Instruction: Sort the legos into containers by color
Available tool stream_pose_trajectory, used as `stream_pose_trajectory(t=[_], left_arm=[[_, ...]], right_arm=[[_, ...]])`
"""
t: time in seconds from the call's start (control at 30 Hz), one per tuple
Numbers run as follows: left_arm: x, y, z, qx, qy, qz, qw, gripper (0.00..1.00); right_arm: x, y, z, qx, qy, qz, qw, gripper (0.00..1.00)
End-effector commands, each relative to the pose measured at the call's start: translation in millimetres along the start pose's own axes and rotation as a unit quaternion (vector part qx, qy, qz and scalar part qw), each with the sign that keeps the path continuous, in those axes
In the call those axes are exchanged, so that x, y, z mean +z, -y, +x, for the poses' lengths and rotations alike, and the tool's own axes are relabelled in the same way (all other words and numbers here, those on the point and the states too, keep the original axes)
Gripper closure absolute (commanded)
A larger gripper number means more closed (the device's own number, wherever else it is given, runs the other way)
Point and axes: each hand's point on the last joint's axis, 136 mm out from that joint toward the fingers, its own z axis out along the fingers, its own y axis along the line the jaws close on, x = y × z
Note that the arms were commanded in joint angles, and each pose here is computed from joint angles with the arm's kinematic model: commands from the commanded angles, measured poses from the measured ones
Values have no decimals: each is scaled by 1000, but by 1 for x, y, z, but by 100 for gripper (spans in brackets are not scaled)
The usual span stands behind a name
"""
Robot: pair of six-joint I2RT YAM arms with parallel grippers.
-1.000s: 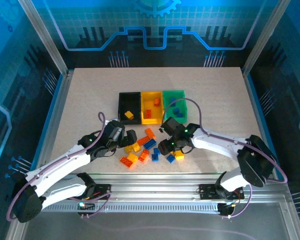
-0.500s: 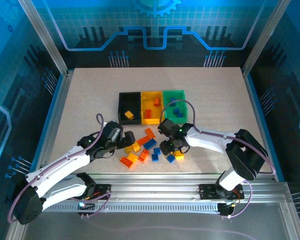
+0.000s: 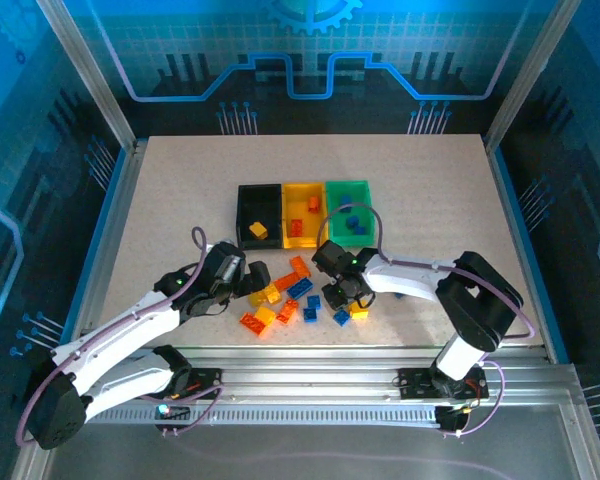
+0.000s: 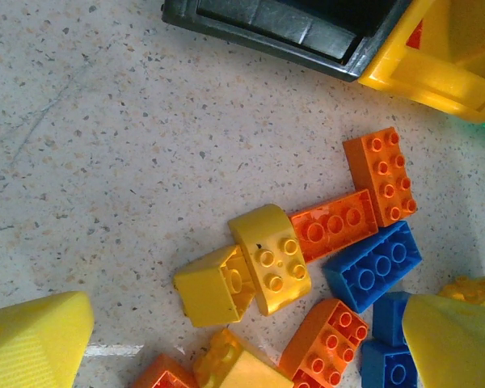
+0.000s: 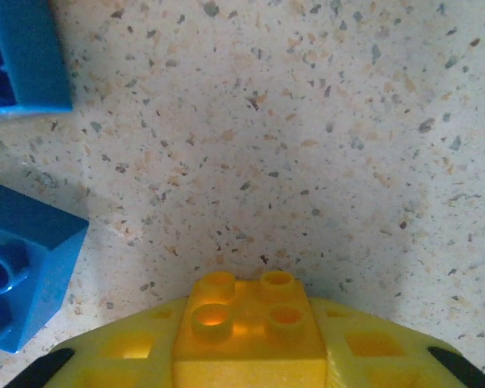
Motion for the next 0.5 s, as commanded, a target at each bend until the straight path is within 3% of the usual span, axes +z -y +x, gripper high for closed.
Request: stream_pose_trajectory(t=[0.0,0.27,0.47], left_arm=[[-1,-4,0,-9,0,0,1000,1],[-6,-12,-1,-18,11,-8,1000,1],[-9,-21,3,-31,14,-11,999,1]], right_arm=[[-19,-2,-16,1,41,-6,999,69],[-101,-38,-102,15,173,-95,980,71],[-122,-73,-185,22,221,-145,964,71]])
